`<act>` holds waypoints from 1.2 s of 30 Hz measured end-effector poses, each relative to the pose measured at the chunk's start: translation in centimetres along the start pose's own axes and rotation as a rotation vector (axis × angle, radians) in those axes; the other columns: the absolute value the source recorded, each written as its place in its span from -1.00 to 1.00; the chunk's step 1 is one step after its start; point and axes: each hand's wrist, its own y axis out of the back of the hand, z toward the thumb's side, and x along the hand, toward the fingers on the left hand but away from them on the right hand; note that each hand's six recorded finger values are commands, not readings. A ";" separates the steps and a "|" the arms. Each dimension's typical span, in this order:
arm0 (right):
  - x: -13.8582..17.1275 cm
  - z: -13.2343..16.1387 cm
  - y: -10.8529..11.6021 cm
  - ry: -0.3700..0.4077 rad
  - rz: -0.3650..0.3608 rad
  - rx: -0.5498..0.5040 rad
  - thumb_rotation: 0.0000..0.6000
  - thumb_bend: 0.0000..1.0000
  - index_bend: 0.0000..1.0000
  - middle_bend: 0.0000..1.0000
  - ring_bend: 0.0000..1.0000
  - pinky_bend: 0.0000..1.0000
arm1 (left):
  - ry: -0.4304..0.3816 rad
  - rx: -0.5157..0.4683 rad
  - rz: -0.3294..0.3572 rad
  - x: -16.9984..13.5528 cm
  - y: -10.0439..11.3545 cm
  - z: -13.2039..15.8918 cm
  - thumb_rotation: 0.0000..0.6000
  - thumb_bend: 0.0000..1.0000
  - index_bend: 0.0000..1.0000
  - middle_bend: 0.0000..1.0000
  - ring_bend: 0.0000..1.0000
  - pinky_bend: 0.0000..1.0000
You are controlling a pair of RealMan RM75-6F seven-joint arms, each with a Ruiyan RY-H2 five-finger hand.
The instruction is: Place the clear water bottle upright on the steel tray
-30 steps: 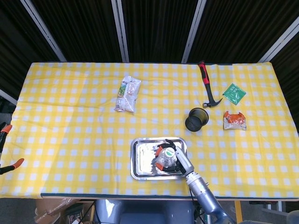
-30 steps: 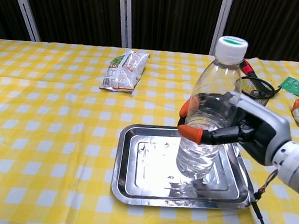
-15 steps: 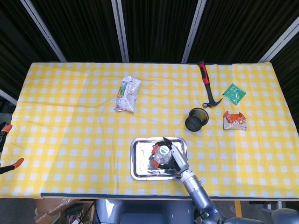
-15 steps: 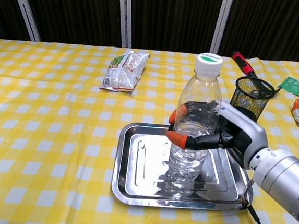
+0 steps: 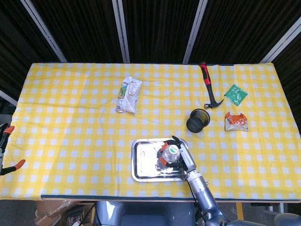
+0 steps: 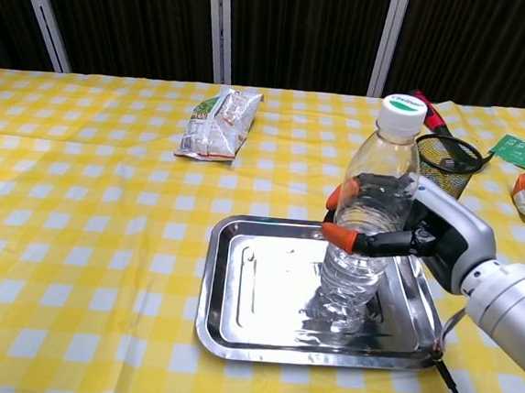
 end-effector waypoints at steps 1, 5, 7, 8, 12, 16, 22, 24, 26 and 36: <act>0.0 -0.1 0.0 -0.003 0.004 0.003 1.00 0.65 0.59 0.23 -0.52 -1.00 | 0.000 0.001 -0.001 0.0 0.0 0.0 1.00 -0.62 -0.91 -1.00 -1.00 -1.00; 0.1 -0.4 -0.2 -0.014 0.025 0.017 1.00 0.31 0.47 0.22 -0.60 -1.00 | 0.000 0.004 -0.002 0.0 -0.1 0.0 1.00 -0.62 -0.91 -1.00 -1.00 -1.00; 0.2 -0.5 -0.3 -0.018 0.039 0.033 1.00 0.07 0.35 0.16 -0.70 -1.00 | 0.000 0.005 -0.002 0.0 -0.1 0.1 1.00 -0.62 -0.91 -1.00 -1.00 -1.00; 0.3 -0.5 -0.4 -0.020 0.044 0.038 1.00 -0.07 0.24 0.09 -0.77 -1.00 | 0.000 0.005 -0.002 0.0 -0.1 0.1 1.00 -0.62 -0.91 -1.00 -1.00 -1.00; 0.5 -0.7 -0.8 -0.031 0.071 0.055 1.00 -0.46 -0.17 -0.21 -0.99 -1.00 | -0.001 0.006 -0.004 0.0 -0.2 0.1 1.00 -0.62 -0.91 -1.00 -1.00 -1.00; 0.7 -1.0 -1.1 -0.052 0.114 0.059 1.00 -0.63 -0.53 -0.48 -1.00 -1.00 | -0.001 0.005 -0.002 0.0 -0.1 0.1 1.00 -0.62 -0.91 -1.00 -1.00 -1.00; 0.9 -1.3 -1.3 -0.085 0.164 0.045 1.00 -0.70 -0.83 -0.78 -1.00 -1.00 | -0.001 -0.001 0.007 -0.1 0.1 0.0 1.00 -0.62 -0.91 -1.00 -1.00 -1.00; 0.9 -1.4 -1.3 -0.096 0.176 0.048 1.00 -0.70 -0.88 -0.82 -1.00 -1.00 | -0.002 -0.001 0.006 -0.1 0.1 0.0 1.00 -0.62 -0.91 -1.00 -1.00 -1.00; 1.1 -1.6 -1.2 -0.108 0.189 0.052 1.00 -0.70 -0.93 -0.85 -1.00 -1.00 | -0.003 0.000 0.005 -0.1 0.1 0.1 1.00 -0.62 -0.91 -1.00 -1.00 -1.00; 2.1 -1.7 2.8 -0.136 0.162 0.112 1.00 -0.71 -0.98 -0.89 -1.00 -1.00 | -0.002 0.007 -0.001 0.0 -0.1 0.1 1.00 -0.62 -0.91 -1.00 -1.00 -1.00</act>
